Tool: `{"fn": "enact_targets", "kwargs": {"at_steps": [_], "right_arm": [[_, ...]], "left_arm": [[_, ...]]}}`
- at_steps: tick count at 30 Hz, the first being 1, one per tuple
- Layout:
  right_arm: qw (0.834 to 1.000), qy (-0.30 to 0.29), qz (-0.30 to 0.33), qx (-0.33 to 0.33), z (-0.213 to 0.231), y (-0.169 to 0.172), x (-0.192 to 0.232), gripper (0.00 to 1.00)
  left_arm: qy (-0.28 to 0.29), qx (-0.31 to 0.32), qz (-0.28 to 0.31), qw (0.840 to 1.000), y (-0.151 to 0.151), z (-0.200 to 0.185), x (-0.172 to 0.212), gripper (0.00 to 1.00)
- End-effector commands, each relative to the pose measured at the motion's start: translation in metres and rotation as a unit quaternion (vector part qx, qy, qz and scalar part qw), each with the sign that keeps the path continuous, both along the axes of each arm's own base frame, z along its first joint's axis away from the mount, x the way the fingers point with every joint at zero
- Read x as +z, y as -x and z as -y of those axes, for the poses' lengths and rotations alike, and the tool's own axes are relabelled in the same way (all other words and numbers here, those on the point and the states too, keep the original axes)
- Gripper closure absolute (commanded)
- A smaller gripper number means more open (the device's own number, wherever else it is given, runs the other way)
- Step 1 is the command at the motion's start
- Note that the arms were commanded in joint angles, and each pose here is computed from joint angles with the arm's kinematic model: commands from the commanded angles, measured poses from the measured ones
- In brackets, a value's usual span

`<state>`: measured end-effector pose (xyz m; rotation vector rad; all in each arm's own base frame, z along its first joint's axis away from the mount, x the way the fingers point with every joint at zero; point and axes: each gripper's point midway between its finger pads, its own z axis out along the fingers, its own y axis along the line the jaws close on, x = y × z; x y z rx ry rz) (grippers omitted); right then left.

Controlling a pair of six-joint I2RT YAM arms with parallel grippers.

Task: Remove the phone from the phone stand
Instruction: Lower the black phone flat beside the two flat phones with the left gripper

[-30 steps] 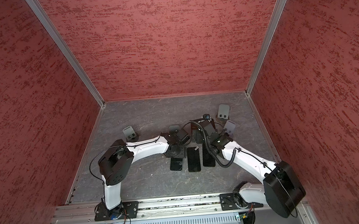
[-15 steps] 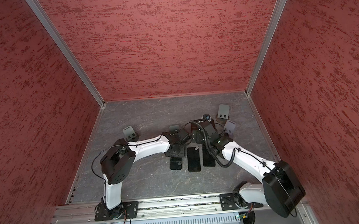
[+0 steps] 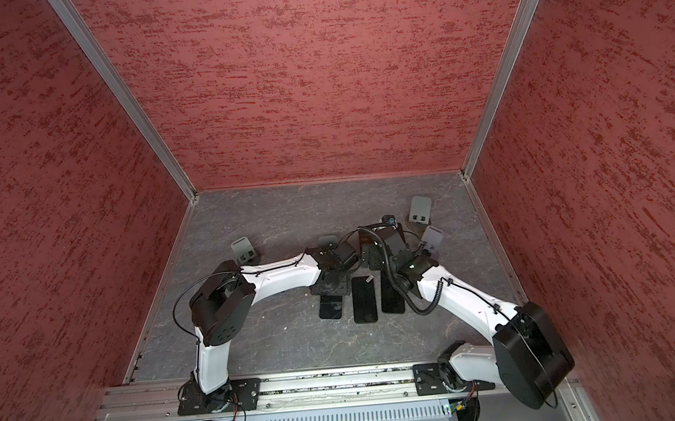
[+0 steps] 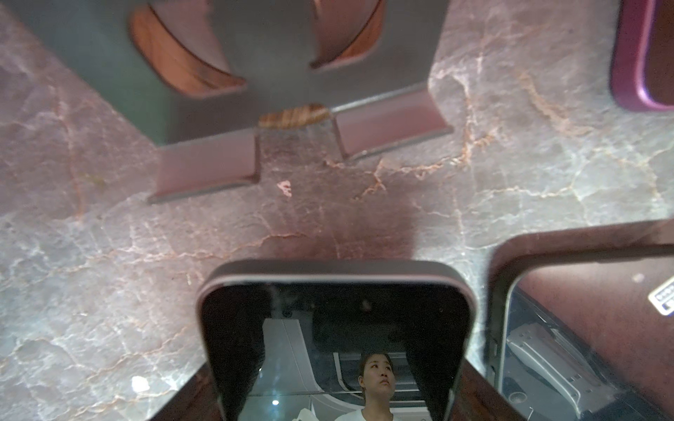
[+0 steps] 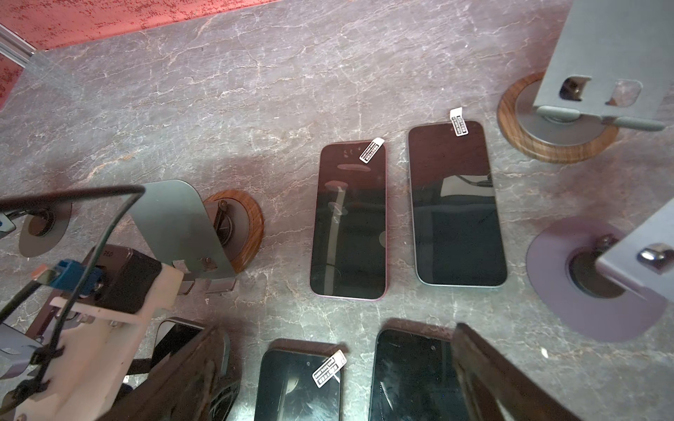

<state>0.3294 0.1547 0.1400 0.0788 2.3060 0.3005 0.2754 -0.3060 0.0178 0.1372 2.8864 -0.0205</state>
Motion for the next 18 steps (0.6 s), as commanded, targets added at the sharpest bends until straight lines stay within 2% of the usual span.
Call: {"fn": "enact_targets", "kwargs": {"at_steps": [1,18], "right_arm": [[1.0,-0.01,0.009,-0.001,0.001,-0.002,0.003,0.01],[1.0,-0.015,0.014,0.002,0.002,-0.003,0.012,0.01]], "left_arm": [[-0.046,0.013,-0.017,0.999,0.003,-0.019,-0.02,0.22],[-0.042,0.007,0.009,0.999,-0.002,-0.014,0.0,0.11]]}}
